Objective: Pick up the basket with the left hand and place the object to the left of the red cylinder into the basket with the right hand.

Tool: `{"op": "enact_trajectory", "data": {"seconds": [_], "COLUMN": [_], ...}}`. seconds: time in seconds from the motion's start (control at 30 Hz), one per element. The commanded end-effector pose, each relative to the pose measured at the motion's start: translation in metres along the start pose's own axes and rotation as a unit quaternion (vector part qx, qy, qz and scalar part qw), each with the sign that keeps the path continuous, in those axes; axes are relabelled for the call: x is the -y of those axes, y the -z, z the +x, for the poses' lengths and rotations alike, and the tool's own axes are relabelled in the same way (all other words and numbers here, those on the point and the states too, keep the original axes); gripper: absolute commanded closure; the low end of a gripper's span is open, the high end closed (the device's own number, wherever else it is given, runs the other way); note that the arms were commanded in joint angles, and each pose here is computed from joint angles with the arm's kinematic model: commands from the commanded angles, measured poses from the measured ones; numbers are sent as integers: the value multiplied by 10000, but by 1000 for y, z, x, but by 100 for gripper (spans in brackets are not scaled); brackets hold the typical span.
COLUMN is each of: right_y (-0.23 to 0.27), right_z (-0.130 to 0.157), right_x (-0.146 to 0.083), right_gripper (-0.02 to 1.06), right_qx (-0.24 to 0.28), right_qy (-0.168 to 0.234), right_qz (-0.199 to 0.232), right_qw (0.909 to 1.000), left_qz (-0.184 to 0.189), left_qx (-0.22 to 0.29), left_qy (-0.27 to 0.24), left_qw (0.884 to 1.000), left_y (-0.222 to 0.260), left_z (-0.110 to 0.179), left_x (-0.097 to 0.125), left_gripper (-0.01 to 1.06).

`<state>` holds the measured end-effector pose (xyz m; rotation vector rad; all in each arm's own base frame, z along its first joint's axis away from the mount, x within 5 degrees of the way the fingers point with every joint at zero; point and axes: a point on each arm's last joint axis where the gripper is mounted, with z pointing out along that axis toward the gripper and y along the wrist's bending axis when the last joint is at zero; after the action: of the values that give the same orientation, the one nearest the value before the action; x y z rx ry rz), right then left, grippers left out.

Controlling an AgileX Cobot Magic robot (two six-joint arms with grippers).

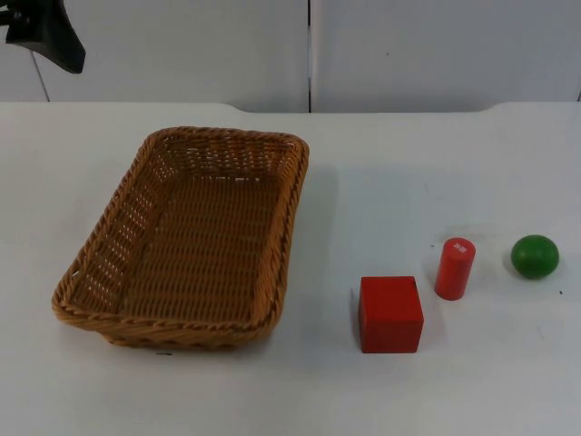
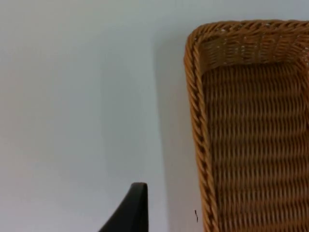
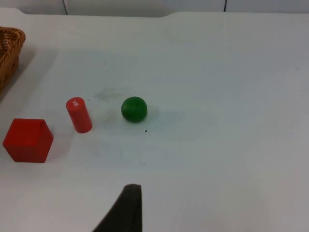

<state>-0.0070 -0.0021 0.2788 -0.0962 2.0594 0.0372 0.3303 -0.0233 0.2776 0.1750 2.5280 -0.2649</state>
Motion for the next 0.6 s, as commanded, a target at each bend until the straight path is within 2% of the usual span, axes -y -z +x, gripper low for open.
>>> {"op": "enact_trajectory", "data": {"seconds": [0.0, 0.23, 0.47, 0.57], "right_y": [1, 1, 1, 1], "right_z": [-1, -1, -1, -1], "right_x": [0, 0, 0, 0], "right_gripper": [-1, -1, -1, -1], "right_qx": [73, 73, 73, 73], "right_qy": [-27, -27, -27, -27], "right_qz": [25, 25, 25, 25], "right_qw": [10000, 10000, 10000, 10000], "left_qz": [133, 236, 188, 132], "left_qx": [139, -36, -464, -440], "left_qy": [-80, -204, -2, 106], "left_qw": [9998, 9995, 9987, 9989], "left_y": [0, -22, -68, -77], "left_z": [-4, -2, 7, 8], "left_x": [11, 22, 13, 9], "left_gripper": [4, 4, 4, 4]}}
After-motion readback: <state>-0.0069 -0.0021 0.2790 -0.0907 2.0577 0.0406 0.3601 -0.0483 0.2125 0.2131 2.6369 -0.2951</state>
